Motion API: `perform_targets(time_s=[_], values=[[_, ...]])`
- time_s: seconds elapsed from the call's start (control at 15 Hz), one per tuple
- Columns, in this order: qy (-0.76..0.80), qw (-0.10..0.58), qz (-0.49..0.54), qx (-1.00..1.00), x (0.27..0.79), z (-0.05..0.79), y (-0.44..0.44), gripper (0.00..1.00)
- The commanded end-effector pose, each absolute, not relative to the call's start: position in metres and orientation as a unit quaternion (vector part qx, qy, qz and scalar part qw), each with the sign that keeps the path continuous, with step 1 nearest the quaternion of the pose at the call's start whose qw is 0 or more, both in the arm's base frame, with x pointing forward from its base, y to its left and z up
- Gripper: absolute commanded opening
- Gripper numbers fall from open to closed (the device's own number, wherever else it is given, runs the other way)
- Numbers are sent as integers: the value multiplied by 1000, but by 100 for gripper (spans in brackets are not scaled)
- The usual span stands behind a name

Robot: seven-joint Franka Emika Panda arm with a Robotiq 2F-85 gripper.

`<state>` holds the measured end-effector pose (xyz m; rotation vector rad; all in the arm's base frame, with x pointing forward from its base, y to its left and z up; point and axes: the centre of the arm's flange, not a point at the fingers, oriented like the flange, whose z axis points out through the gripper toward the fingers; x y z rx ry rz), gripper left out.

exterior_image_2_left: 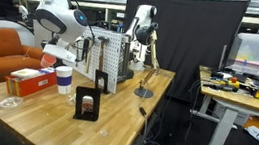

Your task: Pour the water in the pink cup into the white and blue cup

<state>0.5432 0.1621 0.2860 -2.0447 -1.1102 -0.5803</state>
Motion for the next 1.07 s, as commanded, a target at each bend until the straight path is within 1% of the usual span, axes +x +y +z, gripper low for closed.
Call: perform_targets(time_s=[0.0,0.2,0.33,0.73,0.8,0.87,0.93,1.0], values=[[-423,295,-179,-838,518,260,163,4],[-406,232,-140,-873,508,210,169,4],[-396,202,-121,-887,507,187,173,4],[-375,161,-96,-908,523,169,177,4],[-370,162,-95,-910,527,172,178,20],[-361,161,-100,-913,534,179,181,41],[-373,162,-96,-909,522,173,178,22],[-367,161,-99,-911,528,178,179,28]])
